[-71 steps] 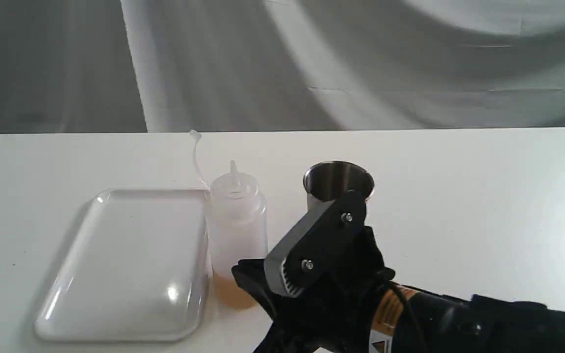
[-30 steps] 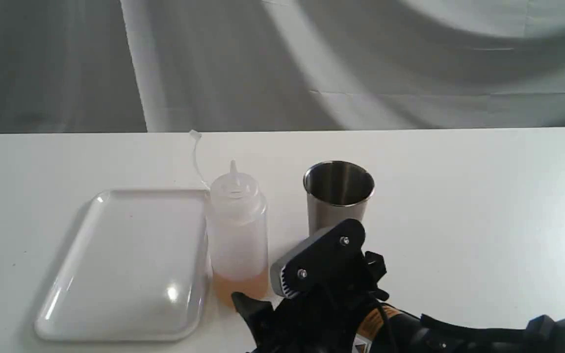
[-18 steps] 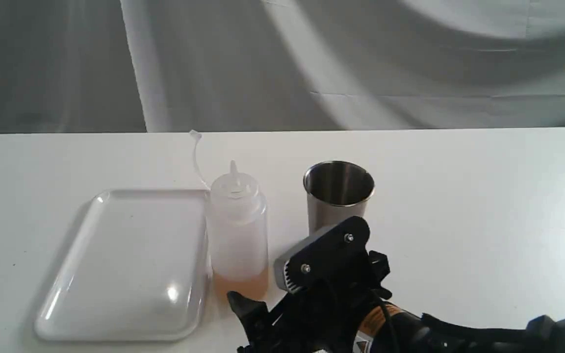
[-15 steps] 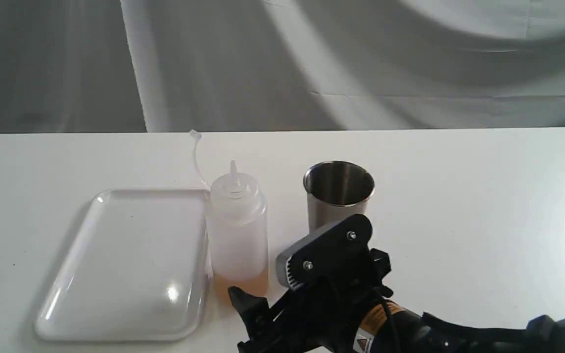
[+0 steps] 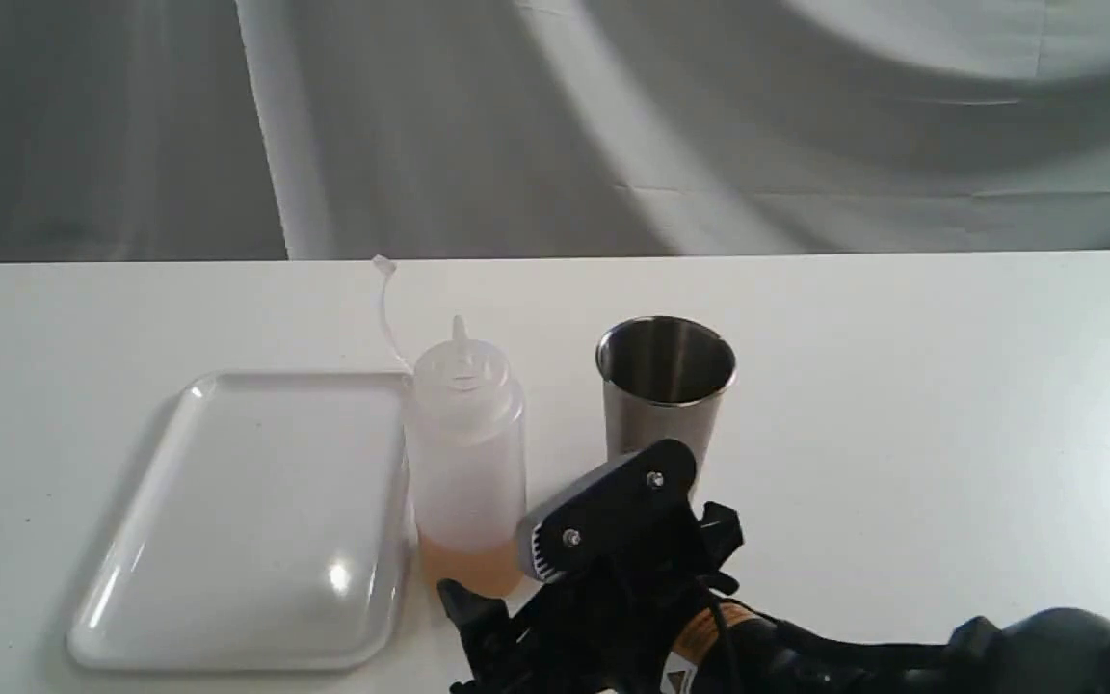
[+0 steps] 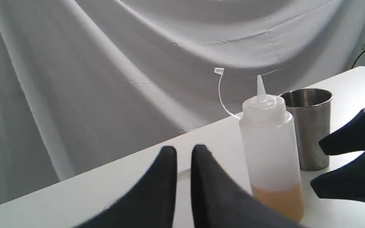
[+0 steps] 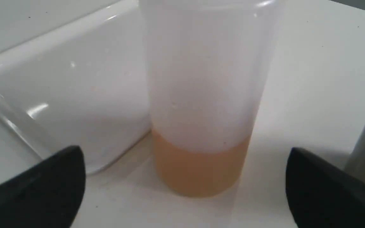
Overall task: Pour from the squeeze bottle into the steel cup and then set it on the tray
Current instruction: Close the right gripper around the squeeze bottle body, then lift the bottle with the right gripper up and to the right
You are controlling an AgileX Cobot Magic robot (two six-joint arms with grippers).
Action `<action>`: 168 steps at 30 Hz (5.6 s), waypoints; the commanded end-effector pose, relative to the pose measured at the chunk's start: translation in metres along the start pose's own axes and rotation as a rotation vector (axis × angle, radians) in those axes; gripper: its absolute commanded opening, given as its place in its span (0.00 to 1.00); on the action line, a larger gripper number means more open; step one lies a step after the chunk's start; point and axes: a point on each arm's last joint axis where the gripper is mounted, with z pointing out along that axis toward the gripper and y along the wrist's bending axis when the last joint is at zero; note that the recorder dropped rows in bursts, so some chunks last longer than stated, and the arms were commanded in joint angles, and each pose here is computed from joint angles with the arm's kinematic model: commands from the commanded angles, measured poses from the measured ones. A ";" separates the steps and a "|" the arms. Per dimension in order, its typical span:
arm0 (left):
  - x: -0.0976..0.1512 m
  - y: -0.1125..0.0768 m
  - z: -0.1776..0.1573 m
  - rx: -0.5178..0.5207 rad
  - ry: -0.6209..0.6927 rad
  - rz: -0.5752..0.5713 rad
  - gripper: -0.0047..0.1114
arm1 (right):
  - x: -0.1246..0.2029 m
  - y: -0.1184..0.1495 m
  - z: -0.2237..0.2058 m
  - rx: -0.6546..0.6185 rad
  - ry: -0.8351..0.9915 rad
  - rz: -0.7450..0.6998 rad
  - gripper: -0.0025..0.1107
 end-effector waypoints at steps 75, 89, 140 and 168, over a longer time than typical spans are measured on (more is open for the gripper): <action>0.001 0.000 0.000 0.000 0.001 -0.005 0.11 | -0.006 -0.005 0.066 0.082 -0.065 0.029 0.75; 0.001 0.000 0.000 0.000 0.001 -0.005 0.11 | -0.006 -0.008 0.066 0.111 -0.076 0.055 0.47; 0.001 0.000 0.000 0.000 0.001 -0.005 0.11 | -0.161 -0.097 -0.072 0.381 -0.199 -0.178 0.42; 0.001 0.000 0.000 0.000 0.001 -0.005 0.11 | -0.175 -0.170 -0.121 0.533 -0.301 -0.158 0.41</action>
